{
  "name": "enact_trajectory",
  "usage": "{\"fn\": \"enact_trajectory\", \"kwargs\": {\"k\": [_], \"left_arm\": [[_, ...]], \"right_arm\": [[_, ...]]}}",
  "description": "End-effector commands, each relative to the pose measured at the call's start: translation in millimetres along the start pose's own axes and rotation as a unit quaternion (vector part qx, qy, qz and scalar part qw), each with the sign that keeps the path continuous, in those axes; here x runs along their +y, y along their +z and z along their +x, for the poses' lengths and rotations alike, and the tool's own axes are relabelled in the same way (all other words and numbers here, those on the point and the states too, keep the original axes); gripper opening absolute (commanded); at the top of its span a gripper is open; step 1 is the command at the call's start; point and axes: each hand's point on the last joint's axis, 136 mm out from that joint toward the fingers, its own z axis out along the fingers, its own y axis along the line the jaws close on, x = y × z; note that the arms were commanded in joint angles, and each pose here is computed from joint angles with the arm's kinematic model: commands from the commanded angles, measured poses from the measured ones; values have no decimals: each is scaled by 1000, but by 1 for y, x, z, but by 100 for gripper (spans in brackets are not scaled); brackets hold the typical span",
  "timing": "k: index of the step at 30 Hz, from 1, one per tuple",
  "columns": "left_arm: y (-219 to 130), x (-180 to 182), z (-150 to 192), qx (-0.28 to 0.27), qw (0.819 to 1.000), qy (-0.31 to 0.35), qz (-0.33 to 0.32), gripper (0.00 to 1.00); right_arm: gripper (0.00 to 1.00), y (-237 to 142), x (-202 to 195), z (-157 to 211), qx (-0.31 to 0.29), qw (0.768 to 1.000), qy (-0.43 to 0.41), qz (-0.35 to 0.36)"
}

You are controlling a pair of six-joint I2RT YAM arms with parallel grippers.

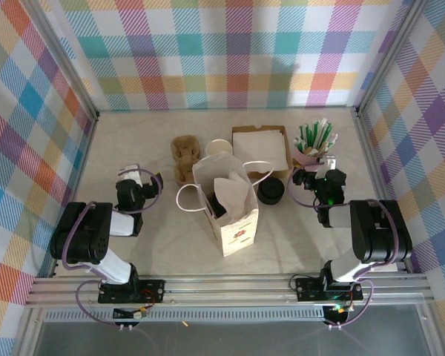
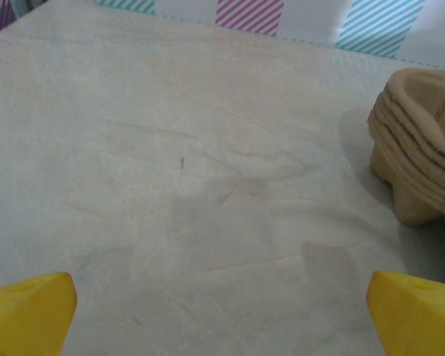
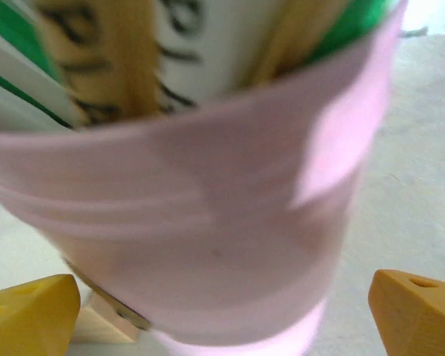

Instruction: Pack the takeout coffee

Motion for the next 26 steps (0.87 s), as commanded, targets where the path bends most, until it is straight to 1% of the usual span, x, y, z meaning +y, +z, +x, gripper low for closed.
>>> {"fn": "enact_trajectory", "kwargs": {"k": [1, 9, 12, 26], "left_arm": [[4, 4, -8, -9, 999, 16, -28, 100], [5, 2, -8, -7, 999, 25, -41, 100], [9, 0, -7, 4, 999, 32, -41, 100], [7, -1, -8, 0, 998, 36, -42, 100]], "right_arm": [[99, -2, -12, 3, 7, 999, -7, 35], [99, -2, -12, 2, 7, 999, -7, 35], [99, -2, -12, 2, 6, 999, -7, 35], [99, -2, -12, 2, 7, 999, -7, 36]]}}
